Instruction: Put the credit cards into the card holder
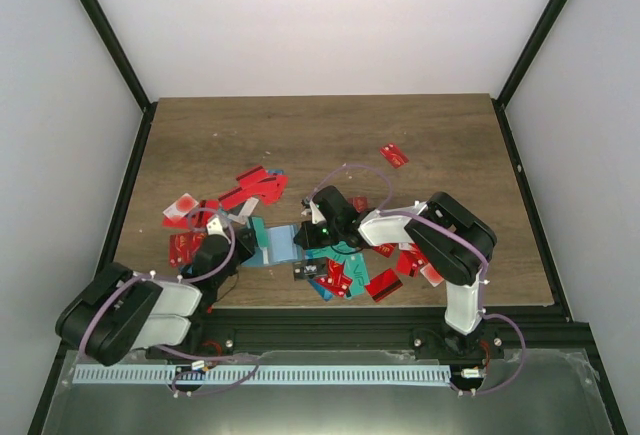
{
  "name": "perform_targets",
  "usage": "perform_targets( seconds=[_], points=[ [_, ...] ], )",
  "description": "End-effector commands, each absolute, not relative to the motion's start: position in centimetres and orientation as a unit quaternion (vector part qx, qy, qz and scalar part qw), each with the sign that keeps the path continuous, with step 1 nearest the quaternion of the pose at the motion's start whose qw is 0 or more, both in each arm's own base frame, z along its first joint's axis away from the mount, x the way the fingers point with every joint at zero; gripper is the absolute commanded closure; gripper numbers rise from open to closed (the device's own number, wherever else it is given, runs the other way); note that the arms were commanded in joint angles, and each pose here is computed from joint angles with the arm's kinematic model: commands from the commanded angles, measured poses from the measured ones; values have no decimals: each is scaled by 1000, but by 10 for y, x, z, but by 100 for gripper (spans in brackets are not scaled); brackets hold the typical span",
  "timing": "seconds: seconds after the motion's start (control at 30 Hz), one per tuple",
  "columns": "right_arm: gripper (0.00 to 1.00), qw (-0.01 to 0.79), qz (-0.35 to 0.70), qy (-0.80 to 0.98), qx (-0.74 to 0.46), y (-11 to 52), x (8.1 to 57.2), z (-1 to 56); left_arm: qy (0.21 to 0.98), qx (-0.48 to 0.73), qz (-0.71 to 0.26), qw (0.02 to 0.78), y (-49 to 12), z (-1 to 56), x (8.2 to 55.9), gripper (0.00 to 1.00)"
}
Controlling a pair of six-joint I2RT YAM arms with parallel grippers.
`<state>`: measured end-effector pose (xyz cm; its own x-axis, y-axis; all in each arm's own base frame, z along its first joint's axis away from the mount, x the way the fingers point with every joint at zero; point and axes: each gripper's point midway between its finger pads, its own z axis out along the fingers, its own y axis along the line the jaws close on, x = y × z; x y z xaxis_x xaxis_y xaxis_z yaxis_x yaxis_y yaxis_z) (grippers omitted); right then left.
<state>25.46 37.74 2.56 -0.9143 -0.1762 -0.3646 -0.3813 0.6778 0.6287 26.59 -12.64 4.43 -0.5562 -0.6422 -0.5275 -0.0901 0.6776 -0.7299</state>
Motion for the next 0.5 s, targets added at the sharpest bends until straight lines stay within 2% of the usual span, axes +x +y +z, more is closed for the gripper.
perform_targets(
  seconds=[0.0,0.27,0.47],
  points=[
    [99,80,305,939,-139,349,232,-20,821,-216,-352,395,-130,33,252,96],
    [99,78,305,939,-140,349,231,-22,813,-215,-380,386,-138,40,251,96],
    [99,81,304,939,-141,349,232,-21,818,-217,-341,408,-126,47,254,96]
  ],
)
